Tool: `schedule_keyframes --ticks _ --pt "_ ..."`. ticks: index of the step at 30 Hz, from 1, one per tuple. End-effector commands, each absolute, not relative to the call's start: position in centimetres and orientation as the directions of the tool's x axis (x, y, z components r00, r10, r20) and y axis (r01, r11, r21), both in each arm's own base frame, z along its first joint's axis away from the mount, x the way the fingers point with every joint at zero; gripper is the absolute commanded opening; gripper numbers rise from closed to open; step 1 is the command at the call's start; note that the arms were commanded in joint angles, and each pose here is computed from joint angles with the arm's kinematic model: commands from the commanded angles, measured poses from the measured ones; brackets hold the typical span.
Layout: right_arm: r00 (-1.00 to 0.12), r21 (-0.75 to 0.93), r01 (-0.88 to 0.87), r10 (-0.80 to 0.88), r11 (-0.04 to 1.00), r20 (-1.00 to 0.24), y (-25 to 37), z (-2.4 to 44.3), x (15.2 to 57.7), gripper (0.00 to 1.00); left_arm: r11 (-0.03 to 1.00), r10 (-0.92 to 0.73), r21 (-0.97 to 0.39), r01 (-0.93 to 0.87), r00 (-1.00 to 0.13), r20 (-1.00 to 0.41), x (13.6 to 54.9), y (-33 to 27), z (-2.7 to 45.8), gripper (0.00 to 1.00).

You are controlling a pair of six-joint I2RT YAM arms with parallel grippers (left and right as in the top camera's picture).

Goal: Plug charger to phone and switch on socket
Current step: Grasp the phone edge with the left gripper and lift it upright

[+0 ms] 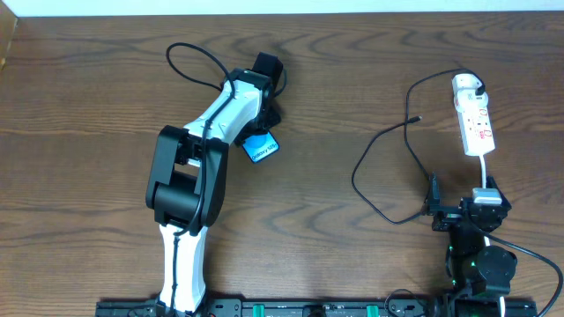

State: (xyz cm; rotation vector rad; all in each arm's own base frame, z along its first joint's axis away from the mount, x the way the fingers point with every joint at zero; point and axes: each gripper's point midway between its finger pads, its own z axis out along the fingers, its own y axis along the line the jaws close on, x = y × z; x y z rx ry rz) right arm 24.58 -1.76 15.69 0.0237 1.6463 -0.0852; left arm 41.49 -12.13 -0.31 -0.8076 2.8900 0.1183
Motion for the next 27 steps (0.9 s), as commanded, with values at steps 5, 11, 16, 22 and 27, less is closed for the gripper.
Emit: schedule_keyframes --ticks 5,11,16,22,27 --pt "-0.079 -0.050 0.067 -0.044 0.997 -0.996 -1.79 15.65 24.55 0.99 0.966 -0.256 0.066 -0.249 -0.955 0.150 35.34 -13.49 -6.09 0.76" --pt "-0.079 -0.050 0.067 -0.044 0.997 -0.996 -1.79 15.64 24.55 0.99 0.970 -0.243 0.064 -0.235 -0.958 0.151 35.34 -13.49 -6.11 0.86" --pt "-0.079 -0.050 0.067 -0.044 0.997 -0.996 -1.79 15.65 24.55 0.99 0.970 -0.243 0.064 -0.236 -0.958 0.151 35.35 -13.49 -6.09 1.00" --pt "-0.079 -0.050 0.067 -0.044 0.997 -0.996 -1.79 15.63 24.56 0.99 0.970 -0.242 0.062 -0.236 -0.959 0.147 35.46 -13.53 -6.13 1.00" --pt "-0.079 -0.050 0.067 -0.044 0.997 -0.996 -1.78 15.64 24.55 0.99 0.970 -0.242 0.058 -0.236 -0.960 0.140 35.64 -13.58 -6.15 1.00"
